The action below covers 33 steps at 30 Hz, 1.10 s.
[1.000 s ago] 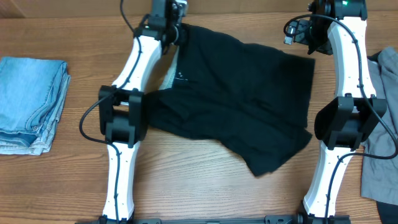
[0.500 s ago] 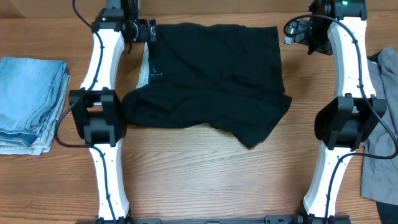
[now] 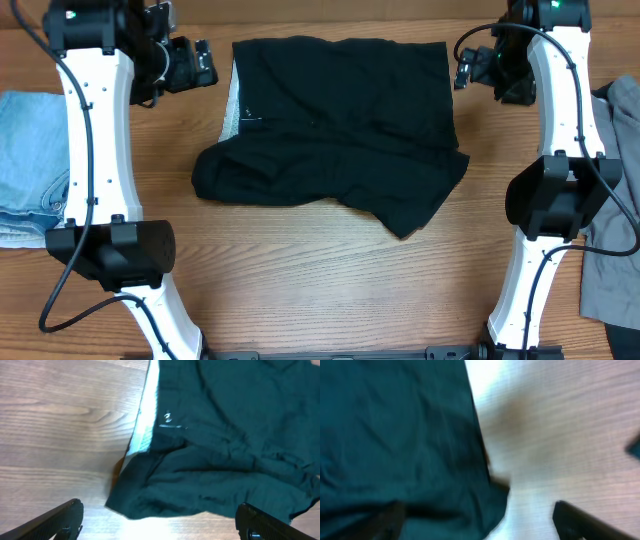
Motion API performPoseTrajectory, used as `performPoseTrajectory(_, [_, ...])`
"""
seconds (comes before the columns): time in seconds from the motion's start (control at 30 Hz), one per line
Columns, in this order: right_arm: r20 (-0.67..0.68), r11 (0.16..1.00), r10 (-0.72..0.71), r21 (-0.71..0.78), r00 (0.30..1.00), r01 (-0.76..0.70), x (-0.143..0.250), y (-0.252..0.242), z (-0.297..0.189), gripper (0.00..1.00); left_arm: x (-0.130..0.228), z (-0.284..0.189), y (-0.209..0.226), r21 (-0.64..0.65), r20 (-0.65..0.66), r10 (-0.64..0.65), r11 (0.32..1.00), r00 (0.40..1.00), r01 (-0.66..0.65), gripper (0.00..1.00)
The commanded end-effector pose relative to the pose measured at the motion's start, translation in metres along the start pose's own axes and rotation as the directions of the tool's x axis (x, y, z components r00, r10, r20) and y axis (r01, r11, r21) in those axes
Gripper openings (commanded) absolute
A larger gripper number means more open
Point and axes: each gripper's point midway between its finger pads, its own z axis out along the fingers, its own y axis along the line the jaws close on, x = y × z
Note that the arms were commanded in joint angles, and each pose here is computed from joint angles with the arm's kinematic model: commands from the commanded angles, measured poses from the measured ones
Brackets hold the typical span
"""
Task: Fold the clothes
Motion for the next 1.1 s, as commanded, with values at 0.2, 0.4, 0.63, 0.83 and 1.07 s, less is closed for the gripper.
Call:
performPoseTrajectory(0.2, [0.212, 0.987, 0.112, -0.134, 0.971, -0.085, 0.034, 0.015, -0.136, 0.22, 0.011, -0.004, 0.051, -0.093, -0.053, -0.018, 0.996, 0.998, 0.013, 1.0])
performPoseTrajectory(0.4, [-0.107, 0.989, 0.143, -0.028, 0.984, -0.146, 0.134, -0.01, -0.074, 0.22, 0.018, 0.057, 0.065, -0.089, -0.107, -0.012, 0.996, 0.994, 0.002, 1.0])
performPoseTrajectory(0.63, [-0.251, 0.982, 0.135, -0.093, 0.959, -0.163, 0.164, -0.002, 0.014, 0.44, 0.04, 0.094, 0.034, 0.174, -0.159, 0.16, 0.976, 0.974, -0.132, 1.0])
performPoseTrajectory(0.83, [-0.211, 0.972, 0.071, -0.203, 0.975, -0.115, 0.169, 0.011, 0.07, 0.66, 0.053, 0.104, 0.016, 0.271, -0.175, 0.208, 0.95, 0.962, -0.156, 1.0])
performPoseTrajectory(1.07, [-0.083, 0.968, 0.037, -0.243, 0.996, -0.056, 0.151, 0.012, 0.1, 0.66, 0.04, 0.109, 0.006, 0.267, -0.11, 0.254, 0.939, 0.961, -0.218, 1.0])
